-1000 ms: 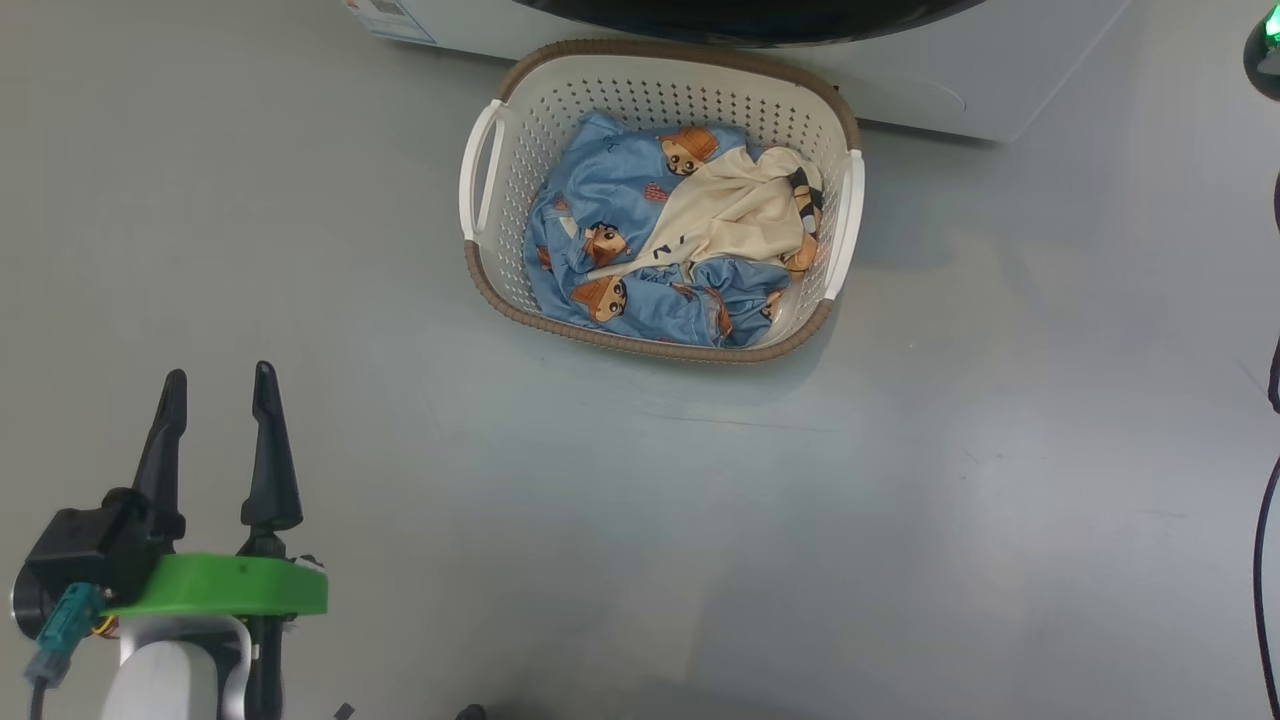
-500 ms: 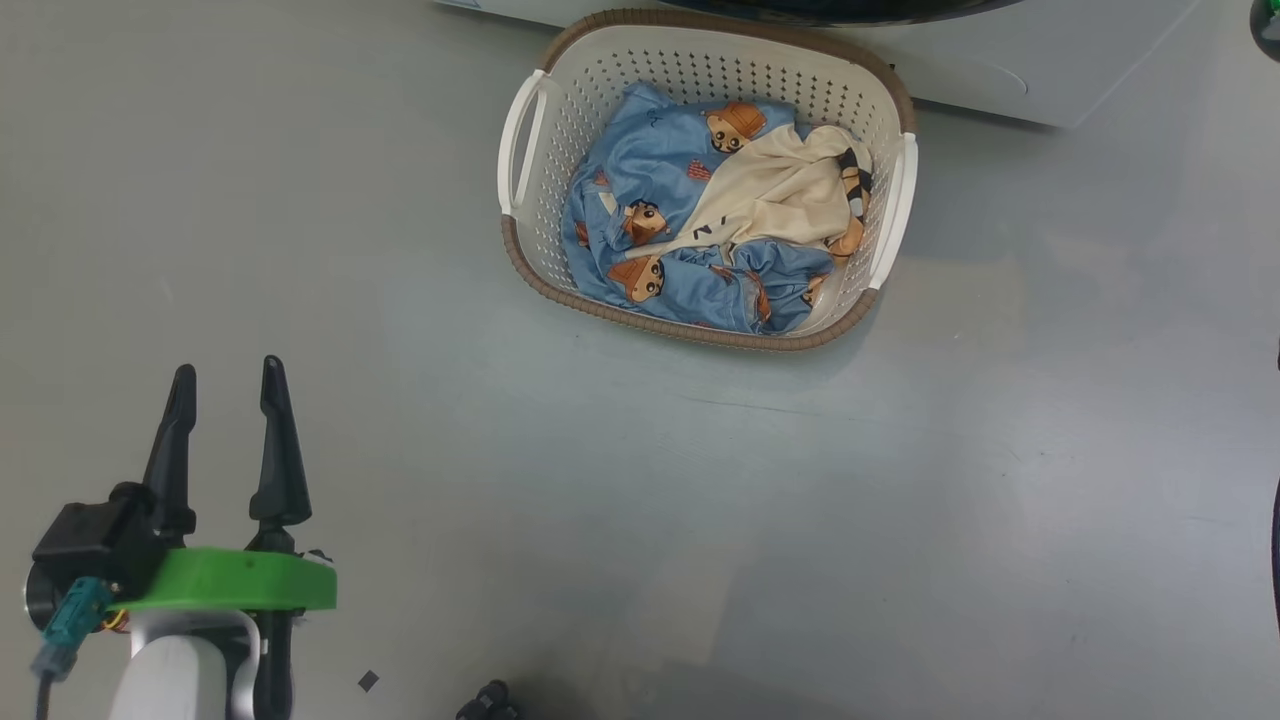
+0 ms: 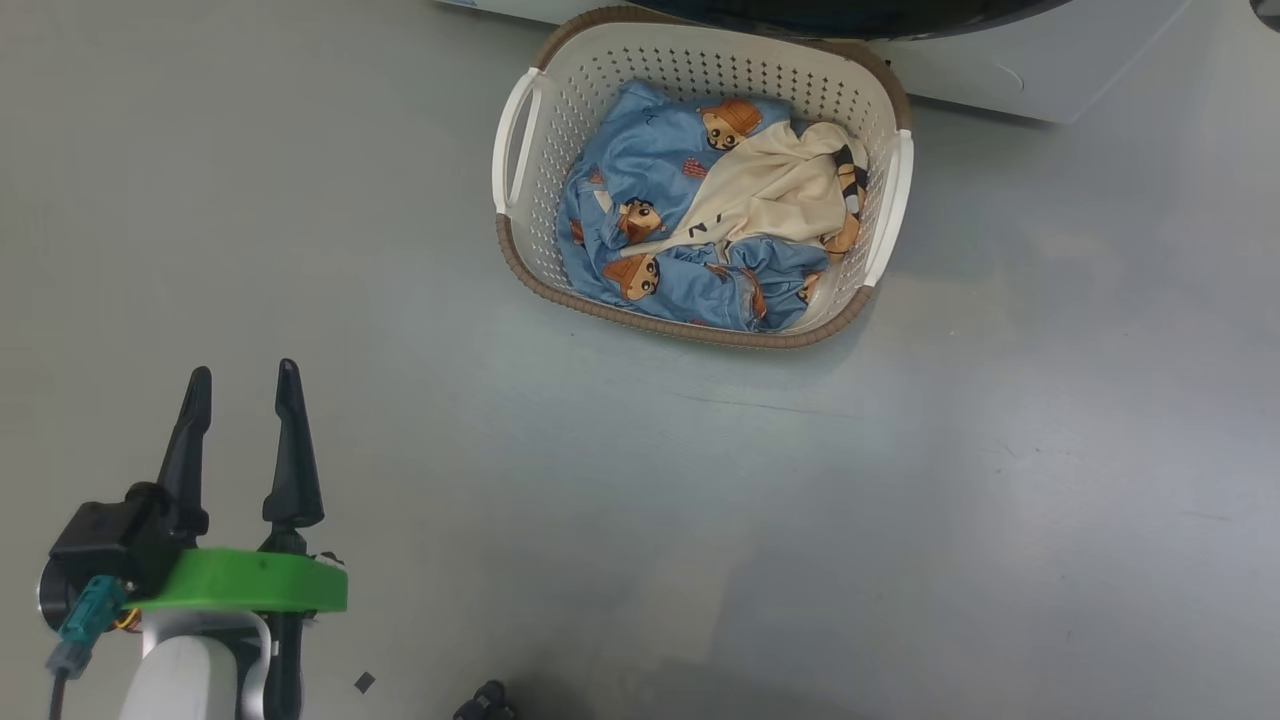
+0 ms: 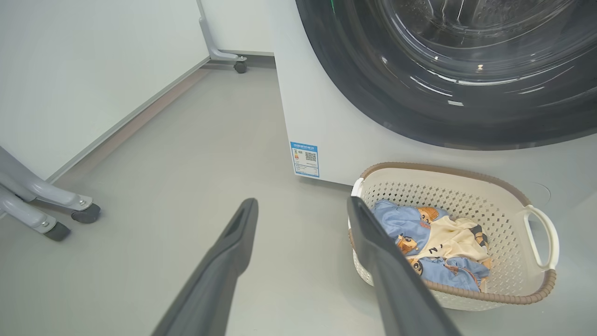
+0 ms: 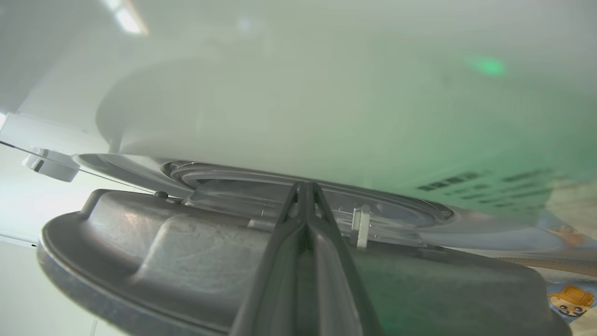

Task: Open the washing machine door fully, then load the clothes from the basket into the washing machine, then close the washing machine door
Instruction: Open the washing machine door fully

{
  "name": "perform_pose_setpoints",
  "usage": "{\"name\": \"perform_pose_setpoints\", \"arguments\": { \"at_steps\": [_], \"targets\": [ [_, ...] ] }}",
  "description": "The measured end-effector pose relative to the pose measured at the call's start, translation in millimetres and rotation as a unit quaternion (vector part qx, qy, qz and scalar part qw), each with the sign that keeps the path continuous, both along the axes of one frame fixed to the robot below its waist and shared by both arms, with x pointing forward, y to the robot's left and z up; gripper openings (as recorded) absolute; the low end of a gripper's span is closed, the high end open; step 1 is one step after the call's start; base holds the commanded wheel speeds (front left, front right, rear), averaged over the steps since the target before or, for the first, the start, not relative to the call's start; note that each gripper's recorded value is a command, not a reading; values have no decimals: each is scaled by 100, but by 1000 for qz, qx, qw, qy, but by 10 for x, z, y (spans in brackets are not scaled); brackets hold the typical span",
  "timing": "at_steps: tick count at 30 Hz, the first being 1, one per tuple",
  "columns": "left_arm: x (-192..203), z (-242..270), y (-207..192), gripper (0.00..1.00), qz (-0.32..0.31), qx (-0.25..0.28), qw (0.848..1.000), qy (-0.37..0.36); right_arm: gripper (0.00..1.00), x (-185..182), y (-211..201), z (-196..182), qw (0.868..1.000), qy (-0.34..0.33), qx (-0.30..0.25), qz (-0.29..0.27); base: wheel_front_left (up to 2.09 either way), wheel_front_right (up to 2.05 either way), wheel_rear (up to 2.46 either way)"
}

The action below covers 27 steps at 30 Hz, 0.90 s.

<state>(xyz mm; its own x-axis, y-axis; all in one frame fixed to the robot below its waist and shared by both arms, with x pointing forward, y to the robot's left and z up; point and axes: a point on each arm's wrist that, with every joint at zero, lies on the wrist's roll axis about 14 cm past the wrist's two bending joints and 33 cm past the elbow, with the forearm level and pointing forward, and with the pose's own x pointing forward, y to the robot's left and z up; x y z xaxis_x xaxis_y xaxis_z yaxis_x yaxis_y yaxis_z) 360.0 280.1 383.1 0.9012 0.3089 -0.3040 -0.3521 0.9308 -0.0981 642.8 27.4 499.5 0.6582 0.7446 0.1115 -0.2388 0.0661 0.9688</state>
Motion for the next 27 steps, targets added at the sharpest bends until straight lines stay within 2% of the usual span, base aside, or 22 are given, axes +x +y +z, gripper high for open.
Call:
{"name": "perform_pose_setpoints", "arguments": {
  "at_steps": [14,27],
  "targets": [
    [168,10,-117,100,-19,-12,1000,-16,0,-476,396,49,995,-3,-27,98,0,0,0],
    [308,221,-248,100,-31,-36,997,-60,0,-1214,678,187,983,-1,-37,181,0,0,0]
  ]
}}
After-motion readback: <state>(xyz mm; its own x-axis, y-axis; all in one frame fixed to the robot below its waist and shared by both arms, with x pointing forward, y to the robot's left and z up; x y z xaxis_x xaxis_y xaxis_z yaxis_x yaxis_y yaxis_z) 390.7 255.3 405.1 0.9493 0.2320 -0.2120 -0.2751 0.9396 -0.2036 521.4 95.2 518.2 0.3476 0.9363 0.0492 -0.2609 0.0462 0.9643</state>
